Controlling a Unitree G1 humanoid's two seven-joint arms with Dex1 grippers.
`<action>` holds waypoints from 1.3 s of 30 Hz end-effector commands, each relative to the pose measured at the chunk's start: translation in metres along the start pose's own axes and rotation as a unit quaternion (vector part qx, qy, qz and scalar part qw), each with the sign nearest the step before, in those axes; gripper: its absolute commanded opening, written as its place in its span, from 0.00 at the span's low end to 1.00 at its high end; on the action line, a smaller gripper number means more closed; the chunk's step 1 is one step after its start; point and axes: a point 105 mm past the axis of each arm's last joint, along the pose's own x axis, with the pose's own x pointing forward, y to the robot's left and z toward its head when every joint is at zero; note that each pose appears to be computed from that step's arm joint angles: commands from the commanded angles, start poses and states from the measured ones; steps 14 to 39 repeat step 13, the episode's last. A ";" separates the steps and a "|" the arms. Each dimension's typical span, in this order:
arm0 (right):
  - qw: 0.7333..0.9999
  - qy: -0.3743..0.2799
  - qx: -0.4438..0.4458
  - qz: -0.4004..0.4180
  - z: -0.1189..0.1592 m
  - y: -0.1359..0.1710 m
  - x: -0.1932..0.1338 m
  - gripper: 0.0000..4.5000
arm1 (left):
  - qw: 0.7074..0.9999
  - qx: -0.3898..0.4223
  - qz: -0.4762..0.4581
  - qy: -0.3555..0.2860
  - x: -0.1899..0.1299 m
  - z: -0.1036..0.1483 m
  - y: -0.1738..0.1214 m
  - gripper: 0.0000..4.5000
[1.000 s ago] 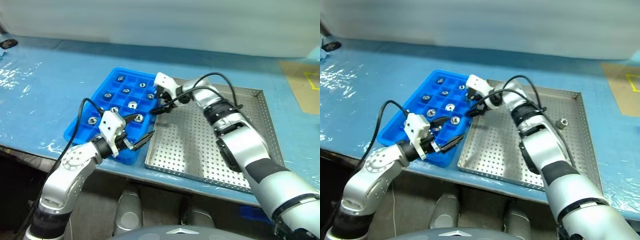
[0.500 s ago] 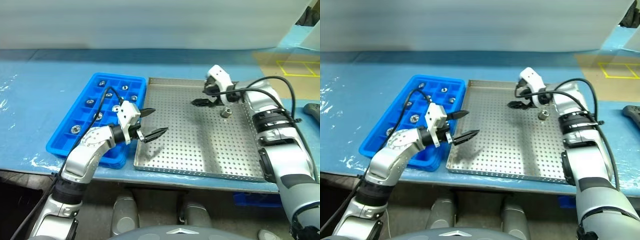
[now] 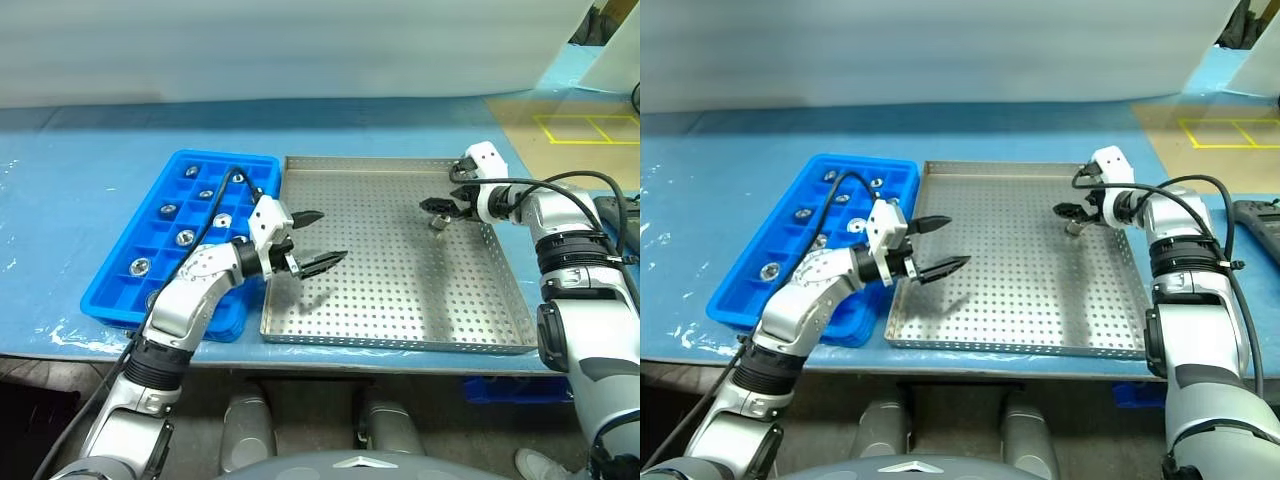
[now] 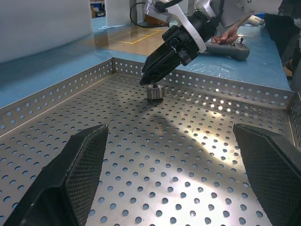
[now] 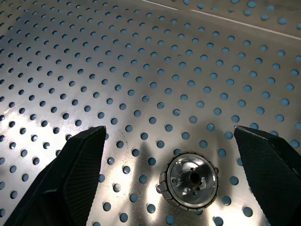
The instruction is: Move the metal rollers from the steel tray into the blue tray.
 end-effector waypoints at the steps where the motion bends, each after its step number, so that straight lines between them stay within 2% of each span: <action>1: 1.000 -0.009 0.018 0.007 -0.002 -0.002 0.000 0.99 | 0.999 0.022 -0.013 -0.019 0.008 0.014 -0.004 1.00; 13: 0.998 0.011 0.055 -0.003 -0.028 -0.011 0.003 0.99 | 0.999 0.020 -0.017 -0.024 0.010 0.014 -0.005 1.00; 39: 0.998 0.011 0.055 -0.003 -0.028 -0.011 0.003 0.99 | 0.999 0.020 -0.017 -0.024 0.010 0.014 -0.005 1.00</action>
